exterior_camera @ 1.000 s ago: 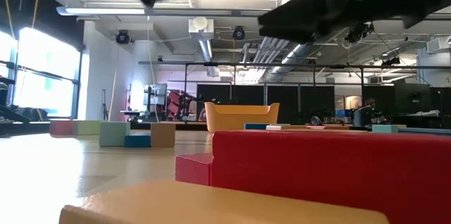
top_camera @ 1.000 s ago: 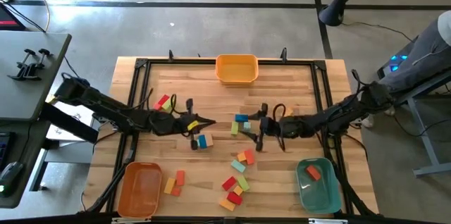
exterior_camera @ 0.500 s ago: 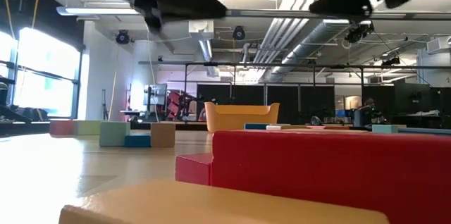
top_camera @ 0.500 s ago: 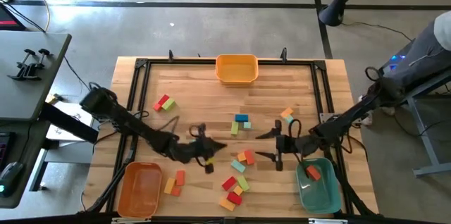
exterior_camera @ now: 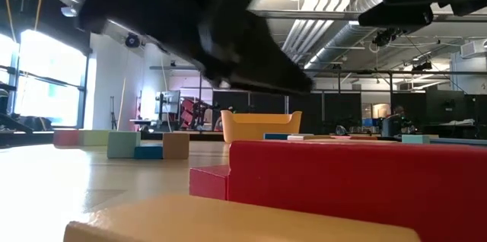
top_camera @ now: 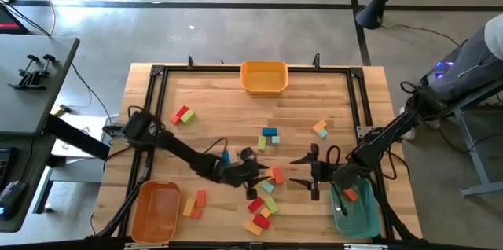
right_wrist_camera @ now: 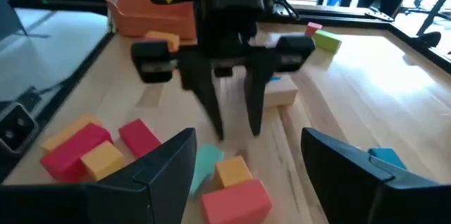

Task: Sort blocks by size
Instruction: Put the yellow square block into the orange bin

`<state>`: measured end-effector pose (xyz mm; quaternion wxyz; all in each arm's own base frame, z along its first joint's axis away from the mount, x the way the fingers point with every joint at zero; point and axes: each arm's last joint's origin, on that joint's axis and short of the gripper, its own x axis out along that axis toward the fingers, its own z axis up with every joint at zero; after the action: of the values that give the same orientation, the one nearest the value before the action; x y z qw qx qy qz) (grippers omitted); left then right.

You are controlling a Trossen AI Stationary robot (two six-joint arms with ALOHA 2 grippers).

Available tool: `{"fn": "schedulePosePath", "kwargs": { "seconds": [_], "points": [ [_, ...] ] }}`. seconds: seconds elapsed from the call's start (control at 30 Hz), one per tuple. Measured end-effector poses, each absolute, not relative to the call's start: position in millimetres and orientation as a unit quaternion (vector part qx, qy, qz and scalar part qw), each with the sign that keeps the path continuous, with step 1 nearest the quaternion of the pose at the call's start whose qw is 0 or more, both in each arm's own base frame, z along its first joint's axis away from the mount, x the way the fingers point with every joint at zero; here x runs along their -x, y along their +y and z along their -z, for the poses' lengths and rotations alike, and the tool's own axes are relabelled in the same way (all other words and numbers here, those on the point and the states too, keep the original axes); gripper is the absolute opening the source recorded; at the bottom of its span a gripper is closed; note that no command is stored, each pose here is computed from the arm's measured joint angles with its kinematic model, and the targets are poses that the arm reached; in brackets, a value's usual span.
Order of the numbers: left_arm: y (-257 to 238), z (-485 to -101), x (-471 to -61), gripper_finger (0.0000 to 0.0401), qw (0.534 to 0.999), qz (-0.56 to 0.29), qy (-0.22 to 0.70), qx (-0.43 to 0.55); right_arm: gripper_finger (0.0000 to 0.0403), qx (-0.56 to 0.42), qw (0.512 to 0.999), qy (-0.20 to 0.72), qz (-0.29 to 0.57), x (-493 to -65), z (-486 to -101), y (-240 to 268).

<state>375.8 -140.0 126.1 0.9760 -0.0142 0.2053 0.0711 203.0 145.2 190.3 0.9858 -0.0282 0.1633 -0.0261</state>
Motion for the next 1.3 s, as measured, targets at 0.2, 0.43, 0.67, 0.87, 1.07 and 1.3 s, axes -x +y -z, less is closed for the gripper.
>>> {"fn": "schedulePosePath", "kwargs": {
  "seconds": [0.2,0.43,0.67,0.87,1.07,1.3],
  "points": [
    [-121.6,-115.9,-389.2,0.0248,0.969,-0.051,0.232,0.073,0.0252,0.044,0.984,0.167,0.036,-202.6,-189.3,143.9],
    [-122.6,-113.8,-386.7,0.0276,0.964,-0.046,0.253,0.065,0.0252,0.055,0.982,0.174,0.040,-202.6,-187.6,142.3],
    [-126.2,-91.6,-385.1,0.0274,0.957,-0.055,0.278,0.062,0.0252,0.058,0.981,0.179,0.041,-202.4,-186.7,141.8],
    [-123.0,-88.7,-385.7,0.0270,0.954,-0.071,0.280,0.086,0.0252,0.048,0.982,0.180,0.042,-202.3,-186.3,141.7],
    [-120.8,-89.0,-386.7,0.0227,0.954,-0.068,0.279,0.085,0.0252,0.048,0.982,0.180,0.042,-202.2,-186.3,141.8],
    [-120.5,-91.1,-388.2,0.0117,0.957,-0.071,0.266,0.089,0.0252,0.041,0.982,0.182,0.044,-202.1,-185.9,141.6]
  ]
}}
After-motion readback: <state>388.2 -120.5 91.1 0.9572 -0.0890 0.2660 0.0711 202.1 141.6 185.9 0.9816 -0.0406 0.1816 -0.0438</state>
